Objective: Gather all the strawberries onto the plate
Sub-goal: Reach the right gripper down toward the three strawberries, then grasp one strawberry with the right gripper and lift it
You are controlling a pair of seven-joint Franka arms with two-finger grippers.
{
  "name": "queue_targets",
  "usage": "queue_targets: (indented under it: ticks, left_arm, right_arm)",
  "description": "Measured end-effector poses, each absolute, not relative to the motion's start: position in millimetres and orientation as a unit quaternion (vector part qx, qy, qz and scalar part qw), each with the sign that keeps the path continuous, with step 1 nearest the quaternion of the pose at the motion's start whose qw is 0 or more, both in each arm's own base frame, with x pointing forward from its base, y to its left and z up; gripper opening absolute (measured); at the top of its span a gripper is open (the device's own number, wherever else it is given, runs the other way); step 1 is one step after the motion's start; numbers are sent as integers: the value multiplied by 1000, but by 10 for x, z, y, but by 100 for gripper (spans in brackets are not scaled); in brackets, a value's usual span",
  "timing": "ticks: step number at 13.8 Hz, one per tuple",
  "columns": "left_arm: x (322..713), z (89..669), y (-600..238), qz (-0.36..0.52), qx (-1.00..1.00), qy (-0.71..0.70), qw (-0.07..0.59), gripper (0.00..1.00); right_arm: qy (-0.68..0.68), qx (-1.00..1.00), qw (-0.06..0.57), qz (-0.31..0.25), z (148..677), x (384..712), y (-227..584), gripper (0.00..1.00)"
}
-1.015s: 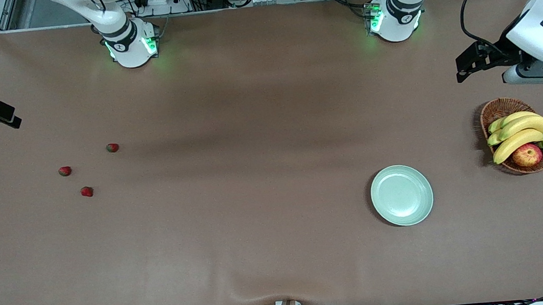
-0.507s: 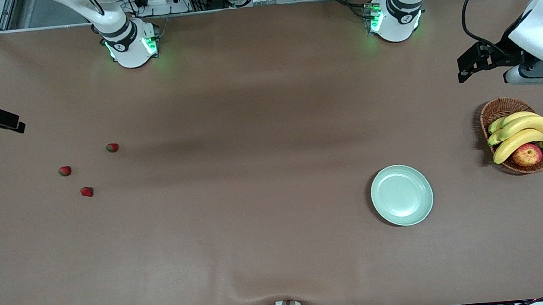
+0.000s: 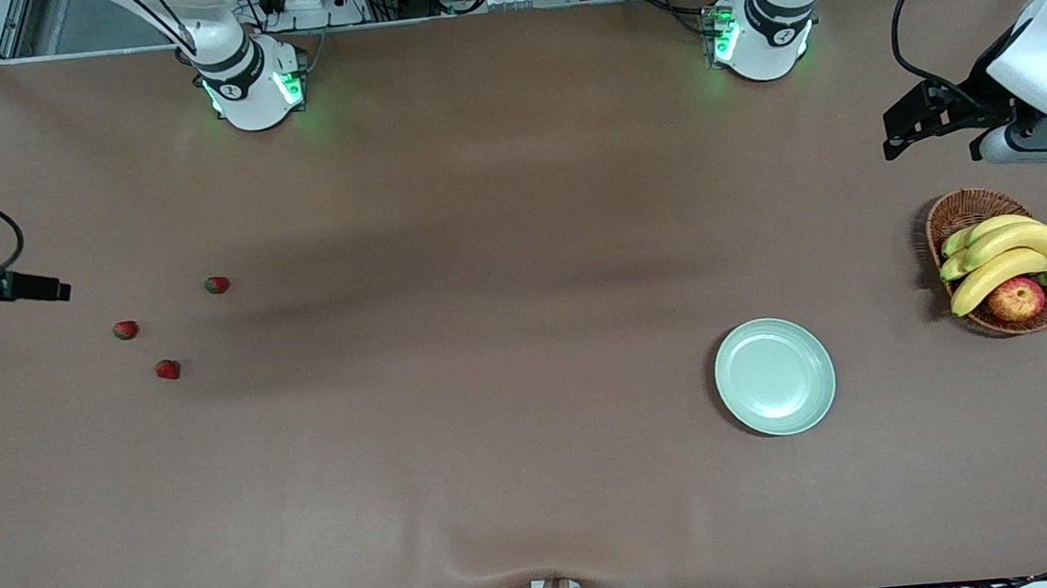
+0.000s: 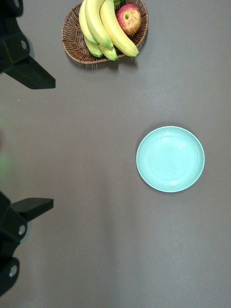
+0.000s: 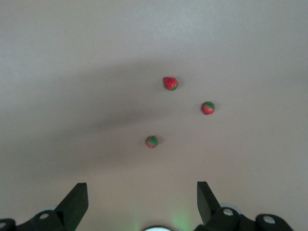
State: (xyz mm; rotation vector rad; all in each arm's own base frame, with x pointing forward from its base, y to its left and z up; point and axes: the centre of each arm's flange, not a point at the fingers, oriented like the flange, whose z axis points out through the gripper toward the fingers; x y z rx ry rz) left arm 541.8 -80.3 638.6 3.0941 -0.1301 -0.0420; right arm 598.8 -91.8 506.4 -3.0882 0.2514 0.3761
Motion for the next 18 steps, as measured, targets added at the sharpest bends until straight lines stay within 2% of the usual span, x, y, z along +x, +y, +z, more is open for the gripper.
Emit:
queue_targets:
  ticks: [6, 13, 18]
  left_arm:
    - [5438, 6354, -796, -17, 999, -41, 24, 100]
    - [5453, 6348, -725, -17, 999, -34, 24, 100]
    - [5474, 6326, -634, -19, 999, -27, 25, 100]
  right_arm:
    - [72, -990, 23, 115, 4039, 6021, -1449, 100]
    - [79, -987, 32, 134, 3017, 6171, -1604, 100]
    - [81, -987, 35, 136, 2571, 6212, -1635, 100]
